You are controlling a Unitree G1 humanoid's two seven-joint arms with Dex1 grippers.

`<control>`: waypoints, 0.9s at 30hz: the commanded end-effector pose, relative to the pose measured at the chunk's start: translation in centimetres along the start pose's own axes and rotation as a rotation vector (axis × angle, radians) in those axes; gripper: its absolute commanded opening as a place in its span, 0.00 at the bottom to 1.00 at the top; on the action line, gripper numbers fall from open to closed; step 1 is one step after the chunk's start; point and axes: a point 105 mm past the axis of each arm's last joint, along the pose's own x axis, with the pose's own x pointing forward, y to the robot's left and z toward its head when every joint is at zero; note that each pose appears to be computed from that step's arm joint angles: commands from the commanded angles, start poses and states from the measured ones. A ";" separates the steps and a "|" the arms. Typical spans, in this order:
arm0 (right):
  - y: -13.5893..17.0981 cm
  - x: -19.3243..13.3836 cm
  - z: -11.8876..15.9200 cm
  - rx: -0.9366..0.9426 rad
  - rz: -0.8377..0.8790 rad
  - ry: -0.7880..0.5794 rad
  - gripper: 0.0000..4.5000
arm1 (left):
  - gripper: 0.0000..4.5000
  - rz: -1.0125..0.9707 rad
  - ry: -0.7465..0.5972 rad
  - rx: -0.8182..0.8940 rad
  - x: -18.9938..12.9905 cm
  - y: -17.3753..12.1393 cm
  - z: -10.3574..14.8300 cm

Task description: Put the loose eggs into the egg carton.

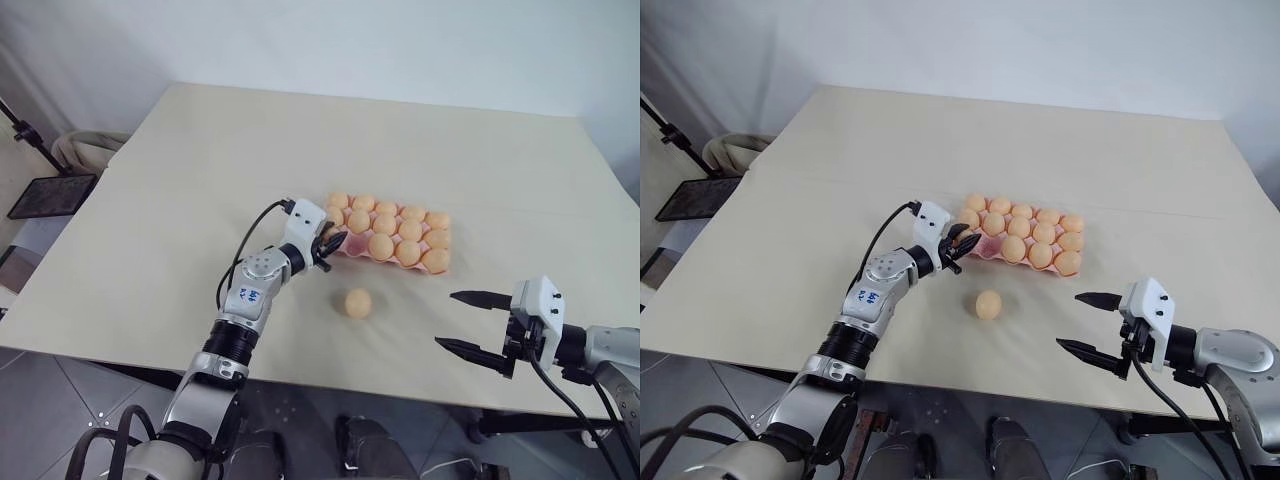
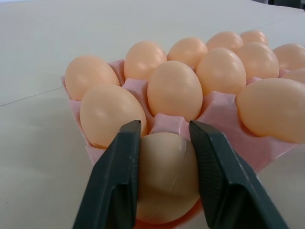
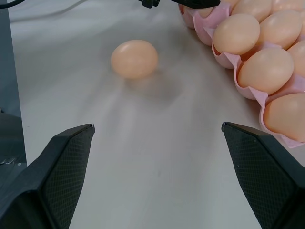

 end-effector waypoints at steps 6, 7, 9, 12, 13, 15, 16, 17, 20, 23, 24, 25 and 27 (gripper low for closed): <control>-0.4 -0.5 1.1 -0.039 -0.024 -0.018 1.00 | 0.32 -0.033 -0.143 0.035 -0.5 -1.1 4.1; -0.4 -0.5 1.1 -0.039 -0.023 -0.017 1.00 | 0.32 -0.045 -0.162 0.036 -0.6 -1.3 4.6; -0.4 -0.5 1.1 -0.039 -0.024 -0.018 1.00 | 0.32 -0.066 -0.187 0.036 -0.7 -1.7 5.4; -0.4 -0.4 1.1 -0.039 -0.021 -0.018 1.00 | 0.32 -0.074 -0.180 0.032 -0.5 -1.9 5.4; -0.4 -0.4 1.1 -0.039 -0.021 -0.018 1.00 | 0.32 -0.075 -0.177 0.030 -0.4 -2.0 5.3; -0.5 -0.3 1.1 -0.039 -0.021 -0.019 1.00 | 0.32 -0.086 -0.176 0.030 -0.1 -2.2 5.1; -0.5 -0.3 1.1 -0.040 -0.021 -0.019 1.00 | 0.32 -0.100 -0.172 0.025 0.2 -2.5 5.0; -0.5 -0.3 1.1 -0.040 -0.022 -0.020 1.00 | 0.32 -0.115 -0.169 0.021 0.5 -2.8 4.9; -0.4 -0.3 1.2 -0.040 -0.026 -0.020 1.00 | 0.32 -0.147 -0.155 0.022 0.9 -3.4 4.4; -0.3 -0.4 1.1 -0.036 -0.031 -0.018 1.00 | 0.32 -0.155 -0.158 0.026 1.3 -3.7 4.3; -0.3 -0.5 1.1 -0.035 -0.034 -0.017 1.00 | 0.32 -0.151 -0.154 0.026 1.4 -3.7 4.2; -0.2 -0.5 1.1 -0.034 -0.035 -0.017 1.00 | 0.32 -0.148 -0.151 0.026 1.5 -3.6 4.1; -0.2 -0.5 1.1 -0.033 -0.037 -0.016 1.00 | 0.32 -0.136 -0.136 0.025 1.7 -3.4 3.8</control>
